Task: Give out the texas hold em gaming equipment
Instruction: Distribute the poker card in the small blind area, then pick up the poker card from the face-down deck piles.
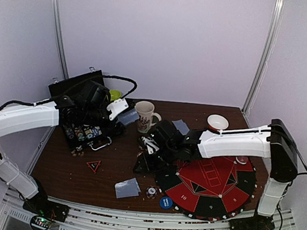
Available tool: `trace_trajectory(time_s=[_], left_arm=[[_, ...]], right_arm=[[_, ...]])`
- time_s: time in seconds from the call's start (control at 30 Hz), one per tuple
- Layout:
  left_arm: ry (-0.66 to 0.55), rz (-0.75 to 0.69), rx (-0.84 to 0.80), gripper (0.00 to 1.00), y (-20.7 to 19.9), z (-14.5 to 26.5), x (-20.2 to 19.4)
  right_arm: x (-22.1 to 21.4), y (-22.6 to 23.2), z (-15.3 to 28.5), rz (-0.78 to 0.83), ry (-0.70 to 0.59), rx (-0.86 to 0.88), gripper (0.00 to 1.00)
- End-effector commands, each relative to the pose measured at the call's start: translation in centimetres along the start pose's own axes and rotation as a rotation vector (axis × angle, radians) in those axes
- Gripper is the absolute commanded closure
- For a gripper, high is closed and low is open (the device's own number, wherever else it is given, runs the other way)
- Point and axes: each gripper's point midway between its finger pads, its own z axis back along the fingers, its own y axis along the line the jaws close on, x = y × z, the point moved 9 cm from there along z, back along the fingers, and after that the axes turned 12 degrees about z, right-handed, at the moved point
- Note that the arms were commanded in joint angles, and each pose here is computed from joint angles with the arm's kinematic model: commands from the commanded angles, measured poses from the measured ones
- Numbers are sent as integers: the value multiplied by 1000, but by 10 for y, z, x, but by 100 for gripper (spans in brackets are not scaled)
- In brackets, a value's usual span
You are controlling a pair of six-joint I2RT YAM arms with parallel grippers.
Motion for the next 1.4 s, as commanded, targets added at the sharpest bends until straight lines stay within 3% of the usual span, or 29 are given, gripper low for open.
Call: trace_trajectory(time_s=[0.0, 0.1, 0.17, 0.23, 0.27, 0.37, 0.53, 0.73, 1.0, 1.37], left_arm=[[-88, 6, 5, 48, 3, 10, 14], [-99, 3, -4, 48, 3, 13, 15], [-108, -3, -13, 48, 2, 15, 15], [-113, -10, -25, 48, 1, 15, 14], [-112, -12, -31, 48, 0, 15, 14], [-116, -25, -59, 48, -4, 14, 13], [-157, -55, -94, 48, -10, 20, 12], [-177, -74, -119, 48, -13, 21, 10], [-164, -75, -106, 48, -13, 17, 9], [-150, -74, -91, 48, -12, 14, 7]], right_arm=[[38, -12, 66, 75, -155, -86, 55], [51, -31, 104, 84, -224, -122, 39], [59, -42, 126, 88, -269, -152, 24], [70, -41, 146, 133, -330, -156, 3], [76, -36, 153, 173, -357, -145, 0], [95, -20, 164, 289, -412, -58, 0], [124, -11, 158, 395, -377, -15, 0], [149, -9, 127, 362, -358, 117, 5], [164, -18, 104, 341, -361, 111, 17], [162, -23, 85, 385, -248, 102, 20]])
